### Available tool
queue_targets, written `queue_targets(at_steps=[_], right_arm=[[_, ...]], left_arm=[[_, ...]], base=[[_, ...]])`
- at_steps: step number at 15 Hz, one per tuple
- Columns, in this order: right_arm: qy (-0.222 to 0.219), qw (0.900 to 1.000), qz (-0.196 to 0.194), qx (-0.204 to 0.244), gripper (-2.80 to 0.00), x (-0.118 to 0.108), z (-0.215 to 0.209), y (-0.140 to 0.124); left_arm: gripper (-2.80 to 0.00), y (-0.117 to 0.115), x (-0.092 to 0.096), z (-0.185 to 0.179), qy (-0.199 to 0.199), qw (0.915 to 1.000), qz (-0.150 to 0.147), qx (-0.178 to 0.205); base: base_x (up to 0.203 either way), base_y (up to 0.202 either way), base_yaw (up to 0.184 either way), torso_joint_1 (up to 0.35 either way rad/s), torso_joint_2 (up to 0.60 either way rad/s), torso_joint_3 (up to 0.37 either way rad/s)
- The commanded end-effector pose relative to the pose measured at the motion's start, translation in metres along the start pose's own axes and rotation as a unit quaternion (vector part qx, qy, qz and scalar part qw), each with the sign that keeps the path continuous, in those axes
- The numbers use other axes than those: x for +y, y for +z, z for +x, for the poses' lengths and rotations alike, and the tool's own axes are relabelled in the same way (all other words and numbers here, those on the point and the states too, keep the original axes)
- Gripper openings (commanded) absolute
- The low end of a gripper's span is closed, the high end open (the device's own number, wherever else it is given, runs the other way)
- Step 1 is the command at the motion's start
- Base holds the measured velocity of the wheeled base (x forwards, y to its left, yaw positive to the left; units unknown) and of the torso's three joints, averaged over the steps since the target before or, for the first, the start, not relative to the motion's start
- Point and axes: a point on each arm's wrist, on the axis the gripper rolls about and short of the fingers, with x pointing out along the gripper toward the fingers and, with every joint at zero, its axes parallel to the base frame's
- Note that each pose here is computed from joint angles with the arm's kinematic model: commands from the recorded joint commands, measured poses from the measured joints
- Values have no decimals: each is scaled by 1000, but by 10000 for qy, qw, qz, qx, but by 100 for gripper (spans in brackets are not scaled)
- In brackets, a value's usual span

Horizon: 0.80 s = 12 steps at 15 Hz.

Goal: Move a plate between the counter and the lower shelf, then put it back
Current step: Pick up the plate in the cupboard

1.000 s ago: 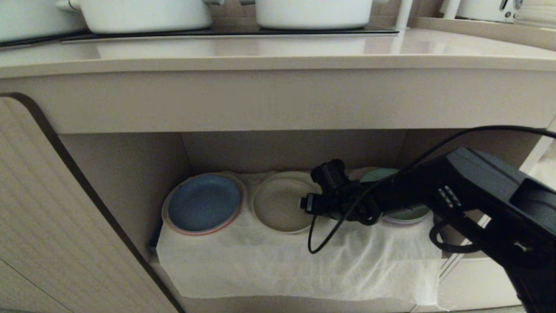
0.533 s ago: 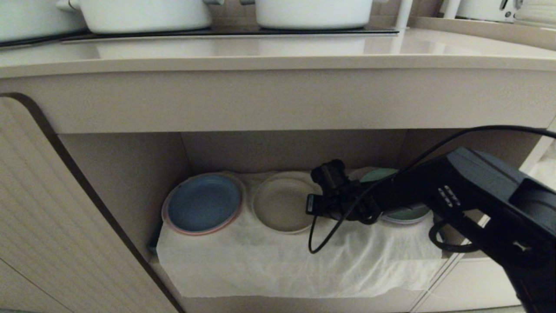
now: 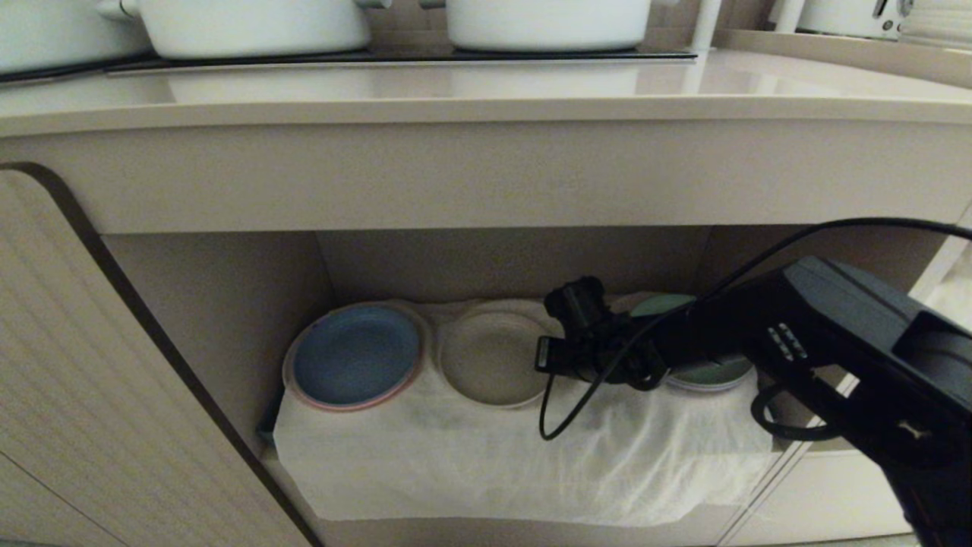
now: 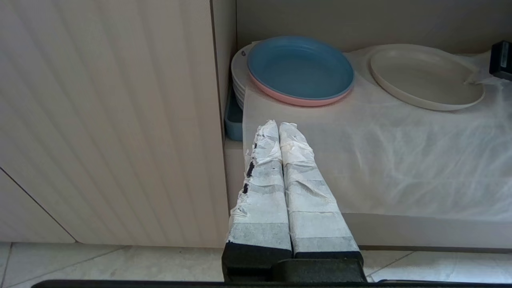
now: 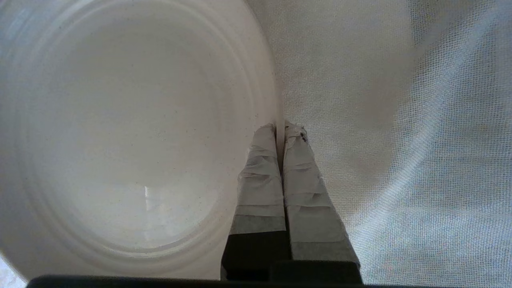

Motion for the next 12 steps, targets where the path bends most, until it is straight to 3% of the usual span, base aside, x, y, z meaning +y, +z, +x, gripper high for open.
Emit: queue_targets(at_steps=[1,12], right_arm=[[-6,10000,10,5,-280,0,-1,0],[-132,9995,4,273,-280,-10,-26,-3]], left_arm=[[-280,0,0,0,1,10000,-3,-3],[-280,0,0,0,1,10000,-3,-3]], base=[[0,0,0,0,0,0],[0,0,0,0,0,0]])
